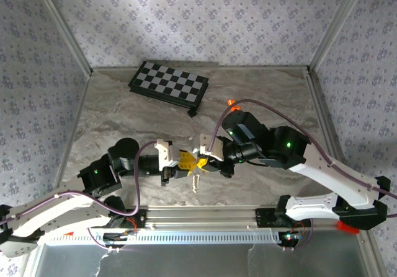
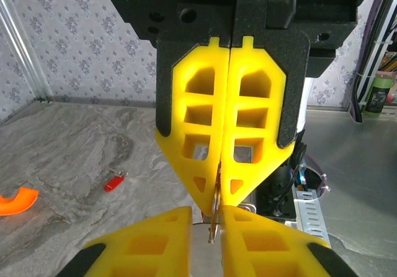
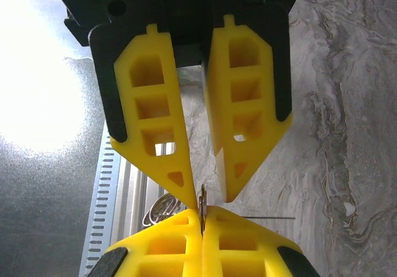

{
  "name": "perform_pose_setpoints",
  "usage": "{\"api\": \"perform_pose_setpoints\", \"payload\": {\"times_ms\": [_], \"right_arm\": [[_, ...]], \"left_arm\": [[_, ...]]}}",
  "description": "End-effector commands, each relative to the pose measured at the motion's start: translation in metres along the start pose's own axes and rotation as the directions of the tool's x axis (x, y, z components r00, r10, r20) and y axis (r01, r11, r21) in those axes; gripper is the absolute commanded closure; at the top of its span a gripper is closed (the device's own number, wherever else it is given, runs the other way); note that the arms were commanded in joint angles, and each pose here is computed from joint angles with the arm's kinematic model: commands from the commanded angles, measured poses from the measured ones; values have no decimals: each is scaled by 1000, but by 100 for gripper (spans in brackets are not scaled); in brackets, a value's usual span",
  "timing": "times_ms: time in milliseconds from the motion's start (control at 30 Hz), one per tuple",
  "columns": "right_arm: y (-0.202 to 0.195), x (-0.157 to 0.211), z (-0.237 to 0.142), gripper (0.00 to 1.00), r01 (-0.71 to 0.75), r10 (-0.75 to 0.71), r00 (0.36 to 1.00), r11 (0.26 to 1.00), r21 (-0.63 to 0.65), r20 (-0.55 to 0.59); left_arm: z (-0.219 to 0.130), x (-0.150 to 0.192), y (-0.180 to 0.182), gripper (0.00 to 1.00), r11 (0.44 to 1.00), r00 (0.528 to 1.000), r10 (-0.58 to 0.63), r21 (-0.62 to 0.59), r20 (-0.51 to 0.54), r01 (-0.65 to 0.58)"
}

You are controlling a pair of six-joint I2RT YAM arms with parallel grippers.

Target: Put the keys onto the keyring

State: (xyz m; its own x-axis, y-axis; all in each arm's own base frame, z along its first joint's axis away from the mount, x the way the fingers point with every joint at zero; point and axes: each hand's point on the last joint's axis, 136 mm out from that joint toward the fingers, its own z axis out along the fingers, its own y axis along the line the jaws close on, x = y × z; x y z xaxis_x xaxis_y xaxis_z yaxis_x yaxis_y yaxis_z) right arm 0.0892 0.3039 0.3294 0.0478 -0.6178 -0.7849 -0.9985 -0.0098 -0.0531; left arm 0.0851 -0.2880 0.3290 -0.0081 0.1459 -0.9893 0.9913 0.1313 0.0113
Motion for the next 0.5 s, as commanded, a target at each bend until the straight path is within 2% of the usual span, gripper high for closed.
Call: {"api": "perform_pose_setpoints", "payload": {"times_ms": [0,133,367,467], "right_arm": [[9,-12,-5,100,37,-35,998,999,-31,43],[11,-12,-4,100,38,-36,998,999,-38,43],[16,-12,-6,100,33,-31,999,999,-38,45],[15,-13,-7,88,2,-1,998,1000,-22,65]], "left_arm": [[-4,-14,-1,88,1000,999,21,-3,27,-21],[-5,-14,-1,100,1000,999,21,-5,38,-21],[-12,-27,-5,100,999,993,34,4,109,-34],[-18,-35,-9,100,999,986,41,11,165,-43]]}}
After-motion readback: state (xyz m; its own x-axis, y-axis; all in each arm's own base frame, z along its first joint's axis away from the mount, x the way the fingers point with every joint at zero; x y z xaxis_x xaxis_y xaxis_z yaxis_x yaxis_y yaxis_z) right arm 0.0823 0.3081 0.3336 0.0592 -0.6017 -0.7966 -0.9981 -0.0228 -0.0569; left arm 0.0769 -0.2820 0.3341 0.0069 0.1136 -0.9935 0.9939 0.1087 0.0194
